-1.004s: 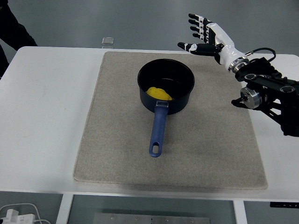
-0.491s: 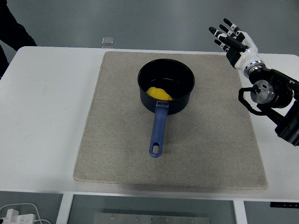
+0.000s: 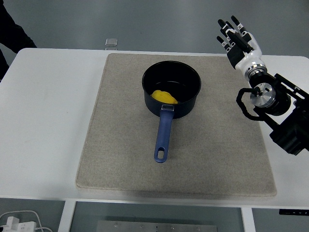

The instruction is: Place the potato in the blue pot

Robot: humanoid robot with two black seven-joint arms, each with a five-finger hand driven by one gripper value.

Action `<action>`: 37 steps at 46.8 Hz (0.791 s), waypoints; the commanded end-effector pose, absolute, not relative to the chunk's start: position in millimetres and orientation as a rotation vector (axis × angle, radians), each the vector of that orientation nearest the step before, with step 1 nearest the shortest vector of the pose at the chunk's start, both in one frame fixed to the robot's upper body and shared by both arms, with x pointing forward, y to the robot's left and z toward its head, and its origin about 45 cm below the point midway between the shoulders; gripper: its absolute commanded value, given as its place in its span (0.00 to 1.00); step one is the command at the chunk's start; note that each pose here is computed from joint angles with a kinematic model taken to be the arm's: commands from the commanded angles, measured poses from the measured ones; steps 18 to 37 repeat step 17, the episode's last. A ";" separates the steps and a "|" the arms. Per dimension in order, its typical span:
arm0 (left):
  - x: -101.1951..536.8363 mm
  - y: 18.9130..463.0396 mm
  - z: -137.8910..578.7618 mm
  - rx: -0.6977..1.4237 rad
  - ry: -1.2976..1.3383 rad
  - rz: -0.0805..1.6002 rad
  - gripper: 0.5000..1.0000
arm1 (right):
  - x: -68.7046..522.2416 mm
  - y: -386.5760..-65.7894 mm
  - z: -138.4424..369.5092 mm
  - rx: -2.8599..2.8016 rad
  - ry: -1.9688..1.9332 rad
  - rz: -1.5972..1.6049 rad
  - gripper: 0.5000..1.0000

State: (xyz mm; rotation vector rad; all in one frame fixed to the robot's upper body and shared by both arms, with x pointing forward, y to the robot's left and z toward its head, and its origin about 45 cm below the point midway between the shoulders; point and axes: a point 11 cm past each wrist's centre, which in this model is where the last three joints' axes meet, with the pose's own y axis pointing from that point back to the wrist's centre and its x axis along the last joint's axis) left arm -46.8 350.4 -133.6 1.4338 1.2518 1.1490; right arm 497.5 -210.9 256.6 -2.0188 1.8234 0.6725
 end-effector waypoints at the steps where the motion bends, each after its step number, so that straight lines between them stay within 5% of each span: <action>1: -47.4 350.4 -133.6 1.434 1.253 1.149 0.99 | 497.8 -212.7 255.3 -2.018 1.832 0.669 0.86; 17: -48.3 350.4 -133.6 1.435 1.254 1.148 0.99 | 503.0 -244.0 239.4 -1.983 1.872 0.659 0.85; 37: -48.3 350.4 -133.6 1.435 1.254 1.148 0.99 | 503.0 -244.0 239.4 -1.983 1.872 0.659 0.85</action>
